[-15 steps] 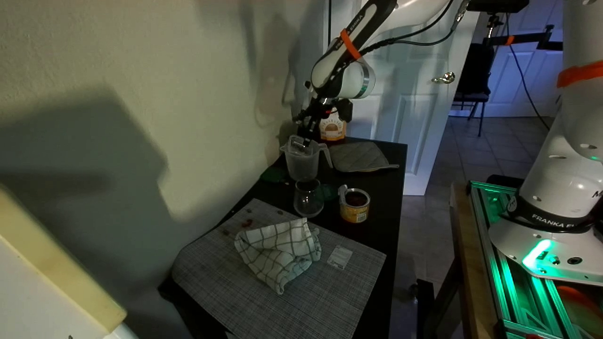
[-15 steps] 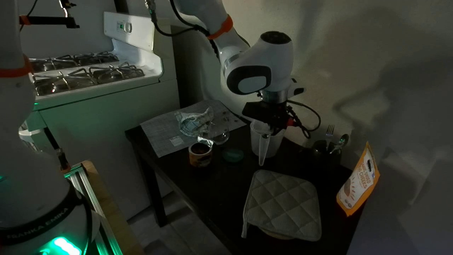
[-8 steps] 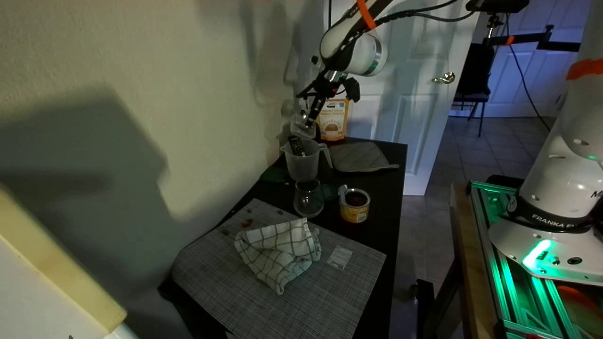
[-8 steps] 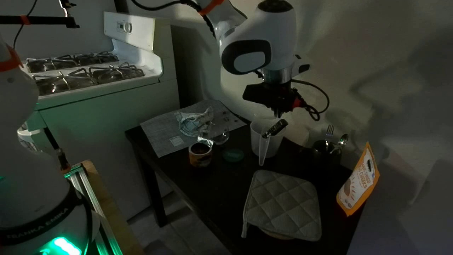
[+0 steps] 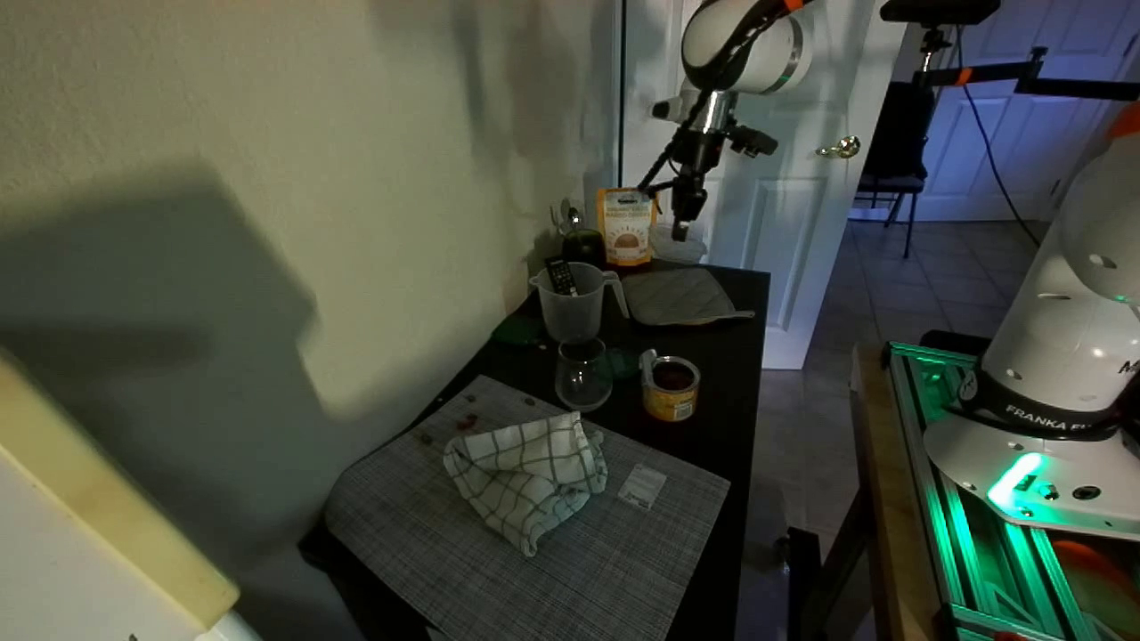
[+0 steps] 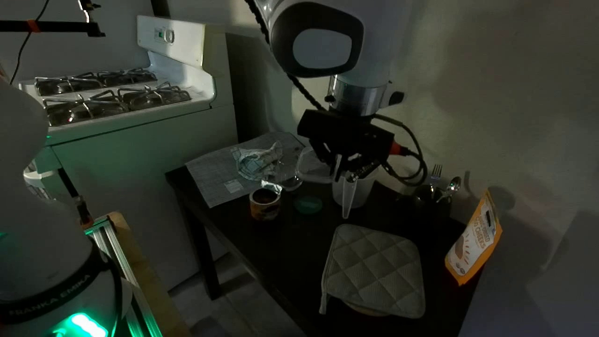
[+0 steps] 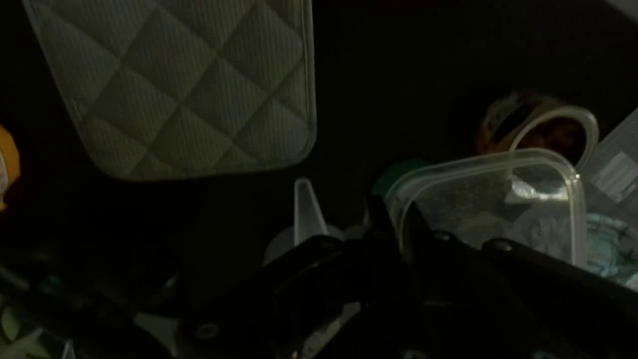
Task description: Remove the clear bowl from the clear jug and place it on the table then put the silver fork and spoon in the jug.
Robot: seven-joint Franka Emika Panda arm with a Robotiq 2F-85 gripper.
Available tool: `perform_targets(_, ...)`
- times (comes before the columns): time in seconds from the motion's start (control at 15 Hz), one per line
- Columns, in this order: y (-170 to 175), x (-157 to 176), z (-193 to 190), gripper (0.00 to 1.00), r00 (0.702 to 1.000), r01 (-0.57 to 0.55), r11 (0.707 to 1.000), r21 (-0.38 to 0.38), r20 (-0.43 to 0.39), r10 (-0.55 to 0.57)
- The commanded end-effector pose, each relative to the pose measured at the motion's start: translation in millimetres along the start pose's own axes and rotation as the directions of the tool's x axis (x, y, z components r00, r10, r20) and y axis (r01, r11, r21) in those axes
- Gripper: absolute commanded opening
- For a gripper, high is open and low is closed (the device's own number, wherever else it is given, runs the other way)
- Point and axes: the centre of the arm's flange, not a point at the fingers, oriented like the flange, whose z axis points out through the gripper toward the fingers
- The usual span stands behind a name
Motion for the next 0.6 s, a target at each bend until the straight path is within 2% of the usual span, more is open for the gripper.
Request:
perform_targets(0.0,-11.1,-44.6,20.2,0.02,0.988,-0.054,0.998,-0.026,0.144,0.057)
perform_targets(0.33,-24.1,-57.2,77.5,0.02,0.955,-0.246,0.965,-0.089,0.149,0.257)
perform_targets(0.53,-34.6,-61.3,111.8,0.02,0.926,-0.321,0.943,-0.090,0.180,0.333)
